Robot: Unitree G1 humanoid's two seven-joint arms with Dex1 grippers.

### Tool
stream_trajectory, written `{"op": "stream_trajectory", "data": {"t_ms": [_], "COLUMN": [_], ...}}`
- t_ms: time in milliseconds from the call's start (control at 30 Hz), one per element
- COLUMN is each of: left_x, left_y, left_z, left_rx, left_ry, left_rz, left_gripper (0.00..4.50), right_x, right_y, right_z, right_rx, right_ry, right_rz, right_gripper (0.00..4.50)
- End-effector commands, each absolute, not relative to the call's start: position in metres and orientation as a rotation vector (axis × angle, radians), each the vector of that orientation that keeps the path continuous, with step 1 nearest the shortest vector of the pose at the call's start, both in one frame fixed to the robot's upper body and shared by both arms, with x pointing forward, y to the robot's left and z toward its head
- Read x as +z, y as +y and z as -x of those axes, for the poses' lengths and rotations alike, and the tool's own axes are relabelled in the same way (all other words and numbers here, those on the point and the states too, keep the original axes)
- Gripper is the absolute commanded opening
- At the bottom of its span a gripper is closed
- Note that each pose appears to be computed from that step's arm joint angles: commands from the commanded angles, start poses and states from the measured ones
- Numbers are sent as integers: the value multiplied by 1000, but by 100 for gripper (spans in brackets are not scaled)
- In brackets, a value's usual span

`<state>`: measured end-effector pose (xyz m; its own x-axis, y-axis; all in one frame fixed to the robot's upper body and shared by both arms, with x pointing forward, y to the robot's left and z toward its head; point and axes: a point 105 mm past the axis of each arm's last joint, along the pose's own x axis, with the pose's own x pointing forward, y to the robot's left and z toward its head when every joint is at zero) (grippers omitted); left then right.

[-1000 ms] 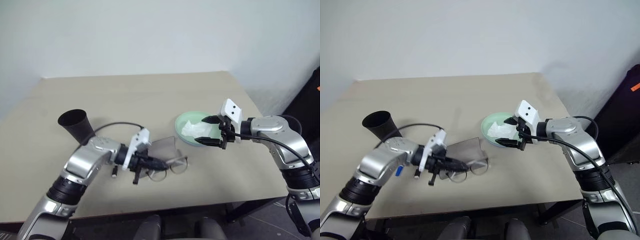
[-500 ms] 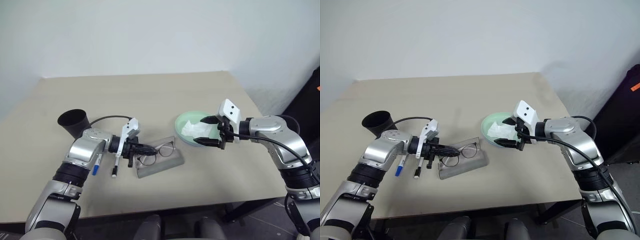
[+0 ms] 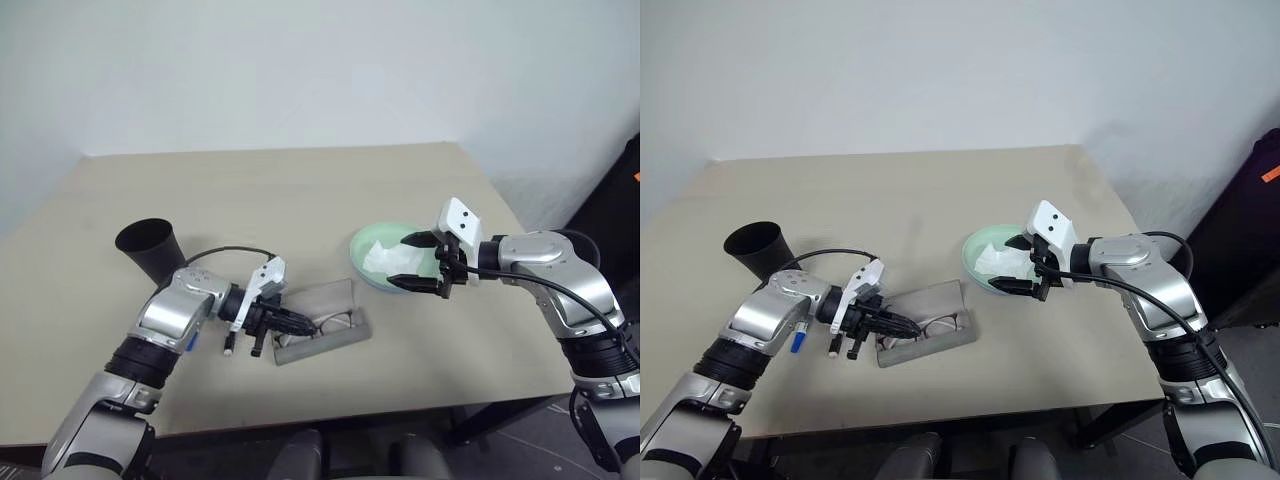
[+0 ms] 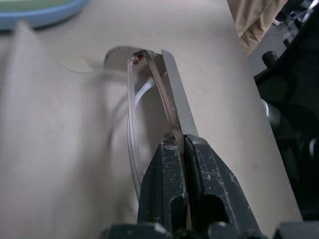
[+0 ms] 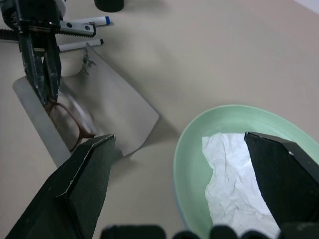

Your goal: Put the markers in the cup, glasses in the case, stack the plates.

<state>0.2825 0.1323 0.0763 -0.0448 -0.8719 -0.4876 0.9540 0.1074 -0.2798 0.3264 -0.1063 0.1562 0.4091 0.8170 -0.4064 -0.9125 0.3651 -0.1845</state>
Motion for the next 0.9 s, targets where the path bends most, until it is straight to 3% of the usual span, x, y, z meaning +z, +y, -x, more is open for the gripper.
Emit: {"op": "stream_trajectory", "data": {"t_ms": [33, 267, 433, 567, 667, 767, 900], "left_x": [85, 94, 129, 151, 161, 150, 128], "left_y": [129, 127, 121, 123, 130, 142, 154], "left_z": [-284, -294, -306, -316, -327, -342, -352], "left_rx": [-1498, -1445, -1396, -1329, -1236, -1097, -982], "left_ry": [614, 540, 402, 336, 269, 279, 338], "left_rz": [-194, -193, -55, 43, 43, -51, -147], "left_gripper": [70, 306, 306, 215, 105, 2, 2], "right_x": [174, 174, 174, 174, 174, 173, 176], "right_y": [-103, -102, -102, -102, -102, -102, -103], "right_z": [-327, -327, -326, -326, -325, -324, -323], "right_rx": [1127, 1126, 1126, 1126, 1129, 1133, 1150], "right_ry": [198, 199, 200, 200, 201, 201, 197], "right_rz": [448, 445, 447, 446, 446, 447, 452], "right_gripper": [450, 450, 450, 450, 450, 450, 450]}}
